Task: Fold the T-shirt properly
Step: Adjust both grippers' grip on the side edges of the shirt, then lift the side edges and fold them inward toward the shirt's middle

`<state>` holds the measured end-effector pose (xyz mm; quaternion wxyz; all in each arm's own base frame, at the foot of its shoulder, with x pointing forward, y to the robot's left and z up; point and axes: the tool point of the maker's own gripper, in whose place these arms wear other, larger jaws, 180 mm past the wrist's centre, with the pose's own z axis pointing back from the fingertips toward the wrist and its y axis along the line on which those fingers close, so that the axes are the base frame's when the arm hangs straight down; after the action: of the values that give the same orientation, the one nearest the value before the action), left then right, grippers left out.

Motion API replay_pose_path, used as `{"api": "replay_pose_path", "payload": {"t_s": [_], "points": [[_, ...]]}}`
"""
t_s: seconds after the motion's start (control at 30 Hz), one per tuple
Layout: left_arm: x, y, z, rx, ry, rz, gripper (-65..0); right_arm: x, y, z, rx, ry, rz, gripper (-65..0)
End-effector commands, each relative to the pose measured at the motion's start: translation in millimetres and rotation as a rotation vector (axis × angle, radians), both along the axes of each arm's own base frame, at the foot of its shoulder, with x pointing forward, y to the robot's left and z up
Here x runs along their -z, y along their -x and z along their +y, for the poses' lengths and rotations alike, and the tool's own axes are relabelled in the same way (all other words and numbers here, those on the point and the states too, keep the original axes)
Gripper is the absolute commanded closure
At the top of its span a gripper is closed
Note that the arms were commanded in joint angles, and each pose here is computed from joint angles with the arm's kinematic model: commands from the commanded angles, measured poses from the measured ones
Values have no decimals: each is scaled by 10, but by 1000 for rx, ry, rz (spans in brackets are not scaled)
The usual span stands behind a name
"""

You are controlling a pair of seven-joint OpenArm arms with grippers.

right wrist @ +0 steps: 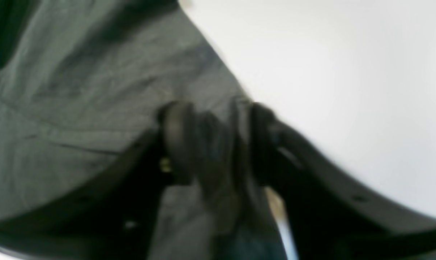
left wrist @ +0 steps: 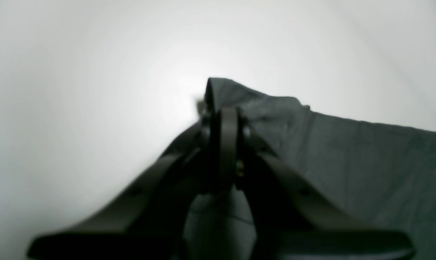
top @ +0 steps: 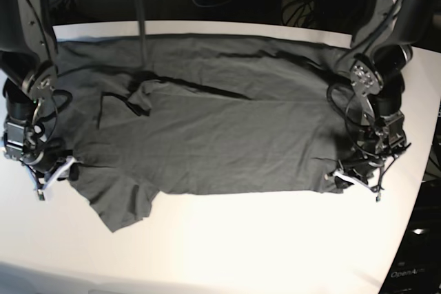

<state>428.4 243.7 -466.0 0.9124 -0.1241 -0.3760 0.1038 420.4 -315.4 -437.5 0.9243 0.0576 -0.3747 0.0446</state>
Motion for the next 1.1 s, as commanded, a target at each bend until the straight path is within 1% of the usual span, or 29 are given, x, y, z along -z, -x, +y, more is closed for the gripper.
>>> {"api": "replay_pose_path", "payload": {"t_s": [0.0,0.1,0.13,0.47,0.57,0.7,0.83,0.87,0.93,1.0,1.07], "points": [[702,932,-83,133,-93,433,-26,6,14,21,-24,5,34,-147],[702,932,-83,133,-93,433,-26,14,23,21,-24,5,37,-17],[702,932,-83,133,-93,433,-26,14,23,21,-24,5,37,0],[703,931,-93,134,-92,433,-26,-24,0,-15,-21,12,29,-3],[701,926,-104,137,-91,431,-26,-69,2,-117,-11,26,26,-3],[700,922,-120,142,-88,428,-26,-91,-11,-136,-8,28,18,-3],[617,816,-94,138,-107,399,-26,-99,-19,-136,-8,27,12,-3],[608,785,-158,144,-103,390,-26,-101,-17,-141,-8,29,11,-3],[578,738,-183,145,-107,376,-26,-209,-82,-203,-6,60,-23,-3],[574,730,-195,146,-107,373,-26,-222,-32,-276,-6,101,-31,-3],[574,725,-212,147,-105,372,-26,-244,-35,-242,-18,131,-49,-3]]}}
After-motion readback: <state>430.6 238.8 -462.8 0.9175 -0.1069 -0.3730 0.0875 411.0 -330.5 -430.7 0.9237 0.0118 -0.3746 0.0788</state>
